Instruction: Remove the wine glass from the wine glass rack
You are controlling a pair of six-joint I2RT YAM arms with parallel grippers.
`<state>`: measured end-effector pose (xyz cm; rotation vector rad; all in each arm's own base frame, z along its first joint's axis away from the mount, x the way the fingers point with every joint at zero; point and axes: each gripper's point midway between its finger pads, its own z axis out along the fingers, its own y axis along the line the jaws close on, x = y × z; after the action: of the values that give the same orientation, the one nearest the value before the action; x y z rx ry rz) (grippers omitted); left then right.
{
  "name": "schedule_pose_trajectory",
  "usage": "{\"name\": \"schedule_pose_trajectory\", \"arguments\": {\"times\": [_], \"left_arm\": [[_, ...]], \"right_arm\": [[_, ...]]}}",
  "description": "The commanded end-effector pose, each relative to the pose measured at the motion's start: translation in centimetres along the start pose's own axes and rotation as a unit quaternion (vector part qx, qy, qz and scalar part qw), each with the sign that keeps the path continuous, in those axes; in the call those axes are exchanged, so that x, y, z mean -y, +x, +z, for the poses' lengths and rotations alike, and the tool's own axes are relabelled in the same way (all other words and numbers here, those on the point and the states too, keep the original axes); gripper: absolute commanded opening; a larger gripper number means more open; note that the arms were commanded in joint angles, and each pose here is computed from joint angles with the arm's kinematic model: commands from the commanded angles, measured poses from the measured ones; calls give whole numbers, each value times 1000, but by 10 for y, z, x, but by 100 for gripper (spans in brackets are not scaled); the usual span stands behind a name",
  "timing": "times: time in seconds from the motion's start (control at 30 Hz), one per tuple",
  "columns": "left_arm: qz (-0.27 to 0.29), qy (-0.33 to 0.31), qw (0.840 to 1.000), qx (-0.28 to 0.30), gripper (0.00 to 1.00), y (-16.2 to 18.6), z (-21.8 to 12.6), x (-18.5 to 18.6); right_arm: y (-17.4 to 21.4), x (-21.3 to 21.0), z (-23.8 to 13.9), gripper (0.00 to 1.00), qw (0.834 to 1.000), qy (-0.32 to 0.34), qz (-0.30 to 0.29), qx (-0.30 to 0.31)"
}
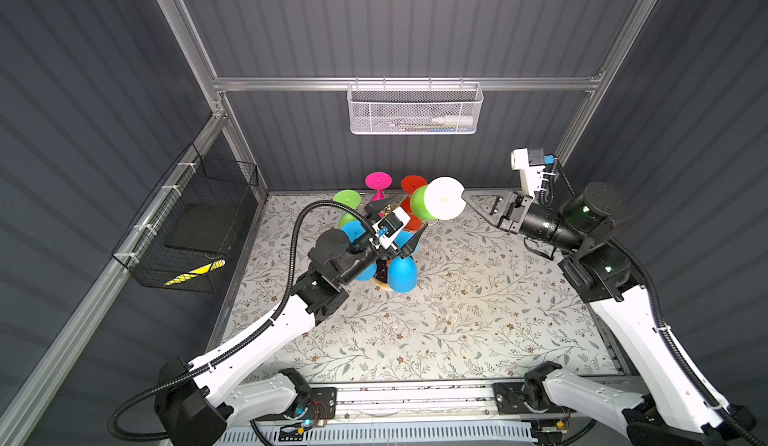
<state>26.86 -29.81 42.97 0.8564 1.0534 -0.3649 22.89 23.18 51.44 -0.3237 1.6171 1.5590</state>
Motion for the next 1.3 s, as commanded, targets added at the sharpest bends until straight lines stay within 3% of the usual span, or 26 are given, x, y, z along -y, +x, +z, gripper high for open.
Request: {"name": "schedule_pose_trajectory", "arguments": {"times": [0.0, 1.0, 1.27], "left_arm": [[18, -8, 1000, 8, 89, -4, 5, -2], [29, -42, 998, 22, 96, -1, 18, -11], [26, -52, 998, 18, 86, 1, 13, -13]], "right_arm": [[3, -16, -1, 0, 999, -30, -11, -6], [30, -22, 3, 0, 996, -69, 49, -40], [30, -16, 4, 0, 996, -60, 56, -36]]}}
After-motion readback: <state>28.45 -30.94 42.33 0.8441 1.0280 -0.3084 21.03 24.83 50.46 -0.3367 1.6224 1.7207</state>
